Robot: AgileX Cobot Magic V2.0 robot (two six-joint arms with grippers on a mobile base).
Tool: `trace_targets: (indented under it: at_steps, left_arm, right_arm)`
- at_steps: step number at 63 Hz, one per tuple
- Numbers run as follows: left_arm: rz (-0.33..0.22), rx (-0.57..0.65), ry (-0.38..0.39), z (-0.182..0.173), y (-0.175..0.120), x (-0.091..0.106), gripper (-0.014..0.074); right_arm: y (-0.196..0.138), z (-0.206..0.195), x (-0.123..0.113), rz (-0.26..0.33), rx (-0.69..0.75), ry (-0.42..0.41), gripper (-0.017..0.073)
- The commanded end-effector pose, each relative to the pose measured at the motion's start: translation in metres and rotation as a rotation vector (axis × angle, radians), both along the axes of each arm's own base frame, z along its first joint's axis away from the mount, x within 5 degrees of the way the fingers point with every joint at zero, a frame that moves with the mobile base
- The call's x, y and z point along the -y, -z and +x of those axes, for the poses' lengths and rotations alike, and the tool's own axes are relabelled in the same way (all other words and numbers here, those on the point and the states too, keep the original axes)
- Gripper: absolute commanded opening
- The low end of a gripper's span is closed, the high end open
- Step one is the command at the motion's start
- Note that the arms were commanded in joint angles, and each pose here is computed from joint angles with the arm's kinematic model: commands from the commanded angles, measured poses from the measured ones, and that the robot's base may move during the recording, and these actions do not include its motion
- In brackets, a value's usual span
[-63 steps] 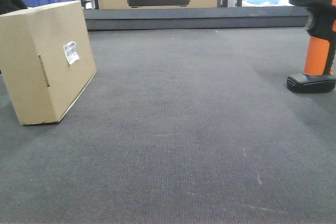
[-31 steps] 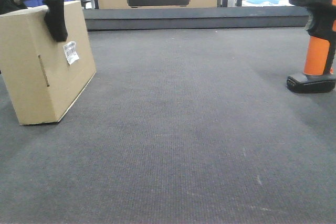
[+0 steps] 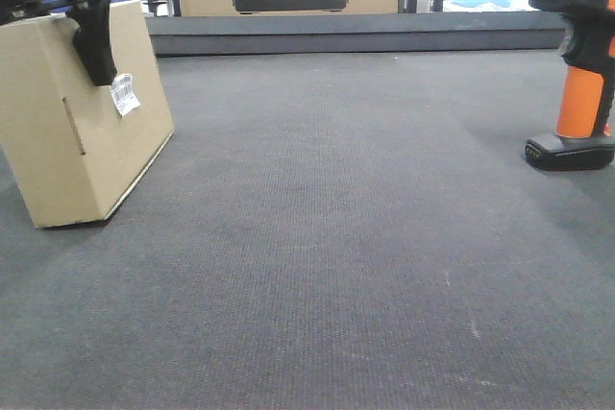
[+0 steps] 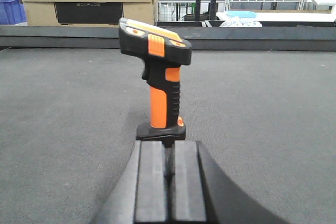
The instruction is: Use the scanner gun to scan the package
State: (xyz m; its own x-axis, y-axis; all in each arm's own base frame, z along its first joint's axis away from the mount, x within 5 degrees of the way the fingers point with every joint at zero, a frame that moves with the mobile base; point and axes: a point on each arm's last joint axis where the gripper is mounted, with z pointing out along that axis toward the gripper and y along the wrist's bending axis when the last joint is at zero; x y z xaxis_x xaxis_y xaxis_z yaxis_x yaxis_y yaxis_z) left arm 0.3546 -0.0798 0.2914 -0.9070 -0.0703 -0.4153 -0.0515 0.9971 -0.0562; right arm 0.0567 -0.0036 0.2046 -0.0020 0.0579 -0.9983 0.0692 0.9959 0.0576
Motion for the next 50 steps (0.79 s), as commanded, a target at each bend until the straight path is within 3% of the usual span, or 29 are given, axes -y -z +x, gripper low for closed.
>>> trace_targets:
  at_steps: [1, 6, 11, 16, 25, 34, 44, 50]
  left_arm:
    - [-0.038, 0.057, -0.005, -0.002, -0.02, 0.003, -0.0111]
    - [-0.103, 0.087, -0.011, -0.004, -0.035, 0.007, -0.0111]
    - [-0.22, 0.093, -0.022, -0.008, -0.047, 0.014, -0.0111]
    - [-0.299, 0.091, -0.013, -0.011, -0.05, 0.026, -0.0111]
    - [-0.319, 0.118, 0.056, -0.014, -0.049, 0.054, -0.0111]
    - [-0.375, 0.114, 0.017, -0.011, -0.04, 0.075, -0.0111]
    - [-0.393, 0.087, 0.022, -0.009, -0.031, 0.087, -0.0111]
    - [-0.405, 0.083, 0.024, -0.01, -0.031, 0.089, -0.0111]
  right_arm:
    - [-0.002, 0.0, 0.0, -0.012, 0.018, 0.001, -0.0162]
    - [-0.002, 0.0, 0.0, -0.012, 0.018, 0.001, -0.0162]
    - [-0.002, 0.0, 0.0, -0.012, 0.018, 0.001, -0.0162]
    - [-0.002, 0.0, 0.0, -0.012, 0.018, 0.001, -0.0162]
    - [-0.002, 0.0, 0.0, -0.012, 0.018, 0.001, -0.0162]
    - [-0.006, 0.0, 0.0, -0.017, 0.061, 0.005, -0.0162]
    - [-0.024, -0.003, 0.001, -0.02, 0.169, 0.012, -0.0162]
    - [-0.046, -0.009, 0.0, -0.014, 0.163, 0.001, -0.0162]
